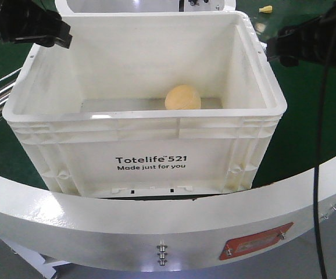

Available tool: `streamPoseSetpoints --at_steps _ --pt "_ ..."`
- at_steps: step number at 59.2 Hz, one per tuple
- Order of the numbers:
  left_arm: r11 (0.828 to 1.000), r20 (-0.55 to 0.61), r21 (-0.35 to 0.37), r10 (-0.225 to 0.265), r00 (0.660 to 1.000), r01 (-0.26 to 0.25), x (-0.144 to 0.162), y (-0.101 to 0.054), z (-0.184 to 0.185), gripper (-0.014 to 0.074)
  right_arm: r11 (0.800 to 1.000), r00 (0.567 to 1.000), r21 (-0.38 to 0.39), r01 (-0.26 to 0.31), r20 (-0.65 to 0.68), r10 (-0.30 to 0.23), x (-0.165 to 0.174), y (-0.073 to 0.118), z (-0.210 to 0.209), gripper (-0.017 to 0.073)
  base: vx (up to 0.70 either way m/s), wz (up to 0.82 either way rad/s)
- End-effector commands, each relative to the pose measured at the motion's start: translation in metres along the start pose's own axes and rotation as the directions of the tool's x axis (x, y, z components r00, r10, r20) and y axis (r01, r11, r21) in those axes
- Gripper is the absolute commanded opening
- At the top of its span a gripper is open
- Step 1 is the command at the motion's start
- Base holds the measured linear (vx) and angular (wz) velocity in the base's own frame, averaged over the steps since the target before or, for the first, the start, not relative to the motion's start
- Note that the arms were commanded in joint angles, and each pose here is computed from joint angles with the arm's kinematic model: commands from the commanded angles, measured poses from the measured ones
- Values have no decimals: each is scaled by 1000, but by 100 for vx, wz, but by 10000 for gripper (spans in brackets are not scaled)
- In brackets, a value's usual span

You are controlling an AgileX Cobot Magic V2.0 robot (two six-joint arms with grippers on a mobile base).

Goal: Place moving items into box and shelve
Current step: 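Drop the pink ball into the tote and move both grippers to its rim, then lower both grippers onto the tote's side walls and close them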

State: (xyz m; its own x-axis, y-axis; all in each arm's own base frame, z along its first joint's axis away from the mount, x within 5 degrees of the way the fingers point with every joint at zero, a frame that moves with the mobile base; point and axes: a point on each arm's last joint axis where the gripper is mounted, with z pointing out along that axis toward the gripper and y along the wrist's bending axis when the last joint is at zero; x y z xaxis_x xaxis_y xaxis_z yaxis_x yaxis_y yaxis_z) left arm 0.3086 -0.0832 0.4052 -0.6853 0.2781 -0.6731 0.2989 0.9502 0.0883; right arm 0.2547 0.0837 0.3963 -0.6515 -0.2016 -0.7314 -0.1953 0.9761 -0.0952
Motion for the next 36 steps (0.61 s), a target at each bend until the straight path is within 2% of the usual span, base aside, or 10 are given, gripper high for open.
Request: streamPoseSetpoints --at_steps 1,14,27,36 --pt "997 88 -65 -45 995 50 -9 6 -21 594 1000 999 20 -3 49 2 -23 -3 -2 564 0 0" --pt "996 37 -65 -61 997 63 -9 5 -3 594 999 997 43 -8 -73 11 -49 4 33 564 0 0" --pt "983 -12 -92 -161 987 159 -16 20 3 594 998 981 48 -51 -184 59 -60 -1 63 564 0 0" --pt "981 -73 -104 -173 982 165 -21 22 8 594 999 973 43 -30 -226 39 -62 3 77 564 0 0"
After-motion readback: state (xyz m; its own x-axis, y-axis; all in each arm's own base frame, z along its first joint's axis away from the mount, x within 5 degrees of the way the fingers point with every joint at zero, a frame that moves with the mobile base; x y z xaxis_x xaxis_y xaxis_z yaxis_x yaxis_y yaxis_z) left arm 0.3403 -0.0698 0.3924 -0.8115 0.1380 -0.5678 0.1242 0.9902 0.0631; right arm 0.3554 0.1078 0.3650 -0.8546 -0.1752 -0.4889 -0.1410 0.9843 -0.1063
